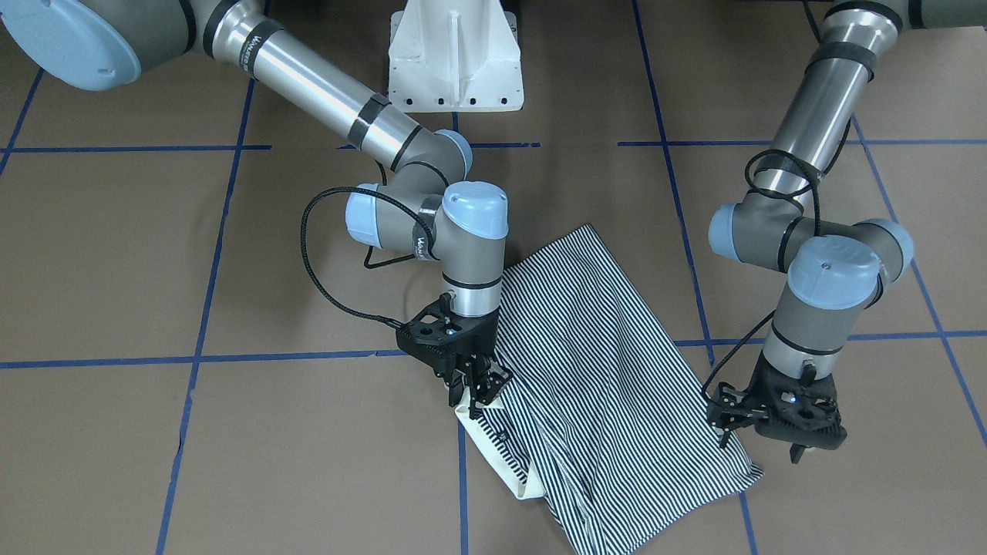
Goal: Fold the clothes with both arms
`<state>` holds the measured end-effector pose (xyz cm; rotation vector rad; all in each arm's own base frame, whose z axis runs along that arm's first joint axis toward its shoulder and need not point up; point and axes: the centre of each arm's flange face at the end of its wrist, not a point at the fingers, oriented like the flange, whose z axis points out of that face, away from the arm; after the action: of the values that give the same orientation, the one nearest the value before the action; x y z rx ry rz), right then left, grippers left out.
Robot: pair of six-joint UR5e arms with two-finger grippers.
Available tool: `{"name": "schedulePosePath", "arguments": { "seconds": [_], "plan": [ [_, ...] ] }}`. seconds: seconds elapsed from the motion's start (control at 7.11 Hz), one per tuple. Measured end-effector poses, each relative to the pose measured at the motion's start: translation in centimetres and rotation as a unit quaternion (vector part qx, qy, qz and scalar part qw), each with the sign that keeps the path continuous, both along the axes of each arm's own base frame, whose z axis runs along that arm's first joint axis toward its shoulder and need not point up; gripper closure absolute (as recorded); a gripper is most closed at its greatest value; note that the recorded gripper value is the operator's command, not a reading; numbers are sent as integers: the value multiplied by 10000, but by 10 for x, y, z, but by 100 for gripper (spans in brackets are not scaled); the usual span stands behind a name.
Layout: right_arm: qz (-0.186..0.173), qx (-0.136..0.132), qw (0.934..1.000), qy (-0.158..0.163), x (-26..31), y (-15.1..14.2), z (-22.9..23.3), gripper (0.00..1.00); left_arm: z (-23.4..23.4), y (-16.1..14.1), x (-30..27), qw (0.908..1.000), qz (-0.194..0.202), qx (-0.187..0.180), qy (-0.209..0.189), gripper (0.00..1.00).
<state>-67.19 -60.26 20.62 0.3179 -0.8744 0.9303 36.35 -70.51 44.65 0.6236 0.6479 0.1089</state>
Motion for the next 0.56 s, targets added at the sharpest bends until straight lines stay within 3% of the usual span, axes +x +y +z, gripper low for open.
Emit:
{"name": "schedulePosePath", "arguments": {
  "seconds": [0.28,0.56],
  "plan": [
    [-158,63,9998,-56,5,3,-7,100,0,1,0,10000,0,5,6,0],
    [-248,214,9992,-211,47,29,17,100,-5,2,0,10000,3,42,37,0]
  ]
}}
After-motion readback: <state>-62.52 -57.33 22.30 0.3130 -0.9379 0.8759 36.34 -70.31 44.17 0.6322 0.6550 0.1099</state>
